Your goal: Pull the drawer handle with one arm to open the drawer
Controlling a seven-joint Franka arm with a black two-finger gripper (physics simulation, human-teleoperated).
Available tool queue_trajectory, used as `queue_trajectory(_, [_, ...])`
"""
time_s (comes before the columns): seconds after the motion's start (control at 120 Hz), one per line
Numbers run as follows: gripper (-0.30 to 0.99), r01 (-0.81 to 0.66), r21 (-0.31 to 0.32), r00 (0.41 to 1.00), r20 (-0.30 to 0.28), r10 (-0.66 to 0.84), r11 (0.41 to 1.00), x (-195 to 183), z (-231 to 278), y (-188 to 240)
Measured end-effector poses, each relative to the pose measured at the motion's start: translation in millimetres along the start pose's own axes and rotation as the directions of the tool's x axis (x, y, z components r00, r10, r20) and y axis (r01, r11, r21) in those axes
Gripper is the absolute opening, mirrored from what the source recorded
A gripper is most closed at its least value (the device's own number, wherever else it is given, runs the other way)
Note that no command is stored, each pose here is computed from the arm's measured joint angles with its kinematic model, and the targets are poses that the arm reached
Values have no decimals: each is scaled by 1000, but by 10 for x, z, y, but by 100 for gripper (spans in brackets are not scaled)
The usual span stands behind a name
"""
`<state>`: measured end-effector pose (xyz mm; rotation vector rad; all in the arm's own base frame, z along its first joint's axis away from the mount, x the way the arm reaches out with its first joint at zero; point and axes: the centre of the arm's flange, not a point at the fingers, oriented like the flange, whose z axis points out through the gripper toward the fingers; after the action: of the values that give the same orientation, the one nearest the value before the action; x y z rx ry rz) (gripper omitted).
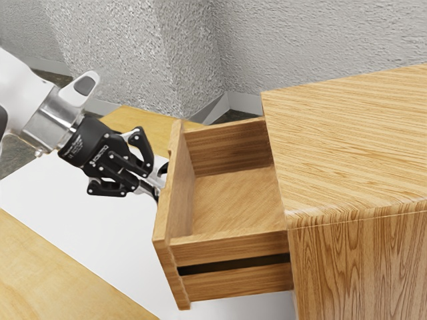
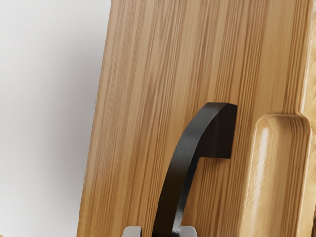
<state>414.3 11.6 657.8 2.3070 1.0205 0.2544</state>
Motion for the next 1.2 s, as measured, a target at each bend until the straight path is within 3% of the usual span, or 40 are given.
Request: queue_trajectory(1.2, [0,31,38,1000,-4,-30,999,53,-429,-469])
